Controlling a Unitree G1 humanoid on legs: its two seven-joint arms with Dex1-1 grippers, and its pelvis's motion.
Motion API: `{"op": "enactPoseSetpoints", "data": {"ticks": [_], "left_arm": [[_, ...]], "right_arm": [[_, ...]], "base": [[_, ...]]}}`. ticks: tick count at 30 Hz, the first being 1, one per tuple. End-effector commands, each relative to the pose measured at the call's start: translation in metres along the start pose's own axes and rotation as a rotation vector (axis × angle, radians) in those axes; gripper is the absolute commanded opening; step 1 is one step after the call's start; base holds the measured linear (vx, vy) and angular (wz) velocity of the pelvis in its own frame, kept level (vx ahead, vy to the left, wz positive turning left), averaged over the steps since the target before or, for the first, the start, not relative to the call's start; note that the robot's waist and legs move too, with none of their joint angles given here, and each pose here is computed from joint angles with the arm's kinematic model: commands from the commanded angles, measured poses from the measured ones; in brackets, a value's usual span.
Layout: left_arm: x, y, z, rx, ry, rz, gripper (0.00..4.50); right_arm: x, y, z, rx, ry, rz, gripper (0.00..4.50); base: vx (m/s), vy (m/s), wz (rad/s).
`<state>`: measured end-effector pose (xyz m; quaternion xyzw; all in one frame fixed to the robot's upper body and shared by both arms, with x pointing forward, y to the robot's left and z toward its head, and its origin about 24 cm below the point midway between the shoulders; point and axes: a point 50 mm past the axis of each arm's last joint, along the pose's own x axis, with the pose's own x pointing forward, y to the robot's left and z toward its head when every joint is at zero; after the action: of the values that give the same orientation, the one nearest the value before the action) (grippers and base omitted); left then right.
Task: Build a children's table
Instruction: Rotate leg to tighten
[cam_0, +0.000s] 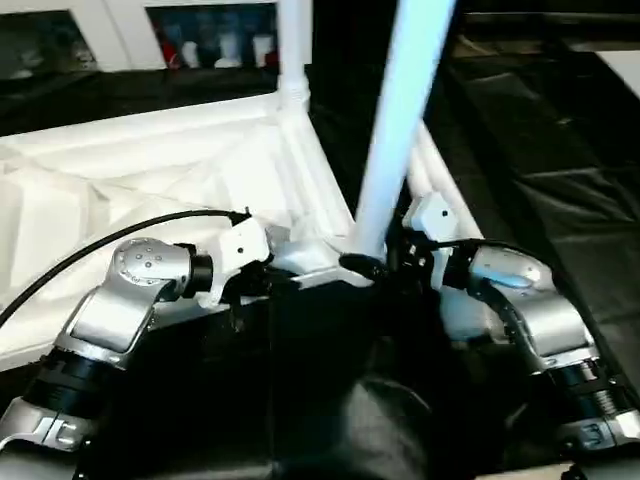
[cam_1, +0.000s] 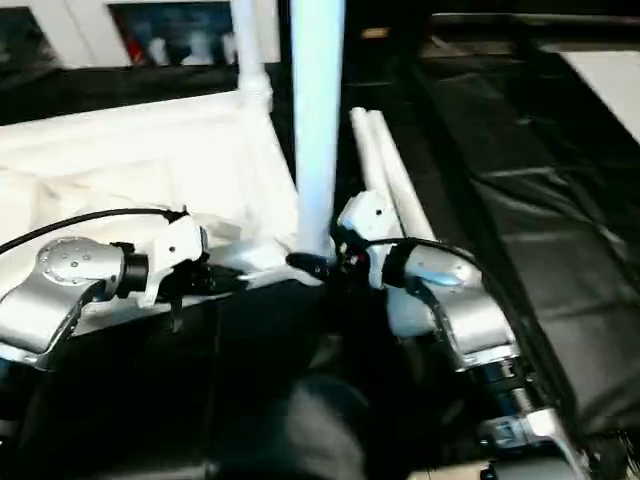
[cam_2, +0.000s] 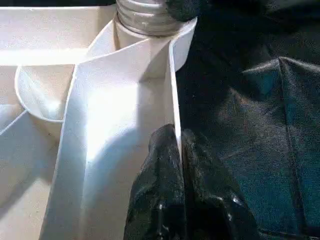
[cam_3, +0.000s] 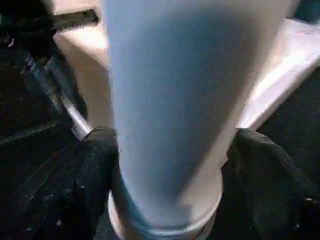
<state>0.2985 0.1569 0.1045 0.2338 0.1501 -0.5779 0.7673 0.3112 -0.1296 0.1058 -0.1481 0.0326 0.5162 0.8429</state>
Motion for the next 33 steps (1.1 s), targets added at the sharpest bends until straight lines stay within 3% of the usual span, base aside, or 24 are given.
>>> {"op": "enactPoseSetpoints", "data": {"ticks": [1,10,11,16,25,30,31,33], "left_arm": [[0.01,-0.012,-0.014,-0.033,0.048,-0.096,0.0],[0.007,-0.011,-0.013,-0.023,0.04,-0.103,0.0],[0.007,-0.011,-0.013,-0.024,0.04,-0.104,0.0],[0.007,-0.01,-0.013,-0.022,0.042,-0.107,0.0],[0.007,-0.01,-0.015,-0.025,0.046,-0.109,0.0],[0.008,-0.009,-0.016,-0.038,0.048,-0.086,0.0],[0.01,-0.004,-0.019,-0.053,0.07,-0.024,0.0],[0.011,-0.002,-0.019,-0.055,0.079,0.001,0.0]], "right_arm": [[0.0,0.004,-0.001,-0.011,0.005,0.033,3.69],[0.005,0.003,0.0,-0.025,-0.001,0.06,3.69],[0.005,0.003,0.0,-0.026,-0.004,0.063,3.44],[0.006,0.005,-0.003,-0.03,0.005,0.082,3.01],[0.006,0.007,-0.009,-0.043,0.031,0.104,2.69],[0.009,0.005,-0.016,0.04,0.02,0.033,2.67],[0.013,0.001,-0.022,0.108,0.012,-0.076,2.67],[0.015,-0.001,-0.024,0.137,0.01,-0.119,2.67]], "base": [[0.0,0.0,0.0],[-0.018,0.001,0.0],[0.0,0.0,0.0],[0.0,0.0,0.0],[0.0,0.0,0.0],[0.0,0.0,0.0],[0.0,0.0,0.0],[0.0,0.0,0.0]]}}
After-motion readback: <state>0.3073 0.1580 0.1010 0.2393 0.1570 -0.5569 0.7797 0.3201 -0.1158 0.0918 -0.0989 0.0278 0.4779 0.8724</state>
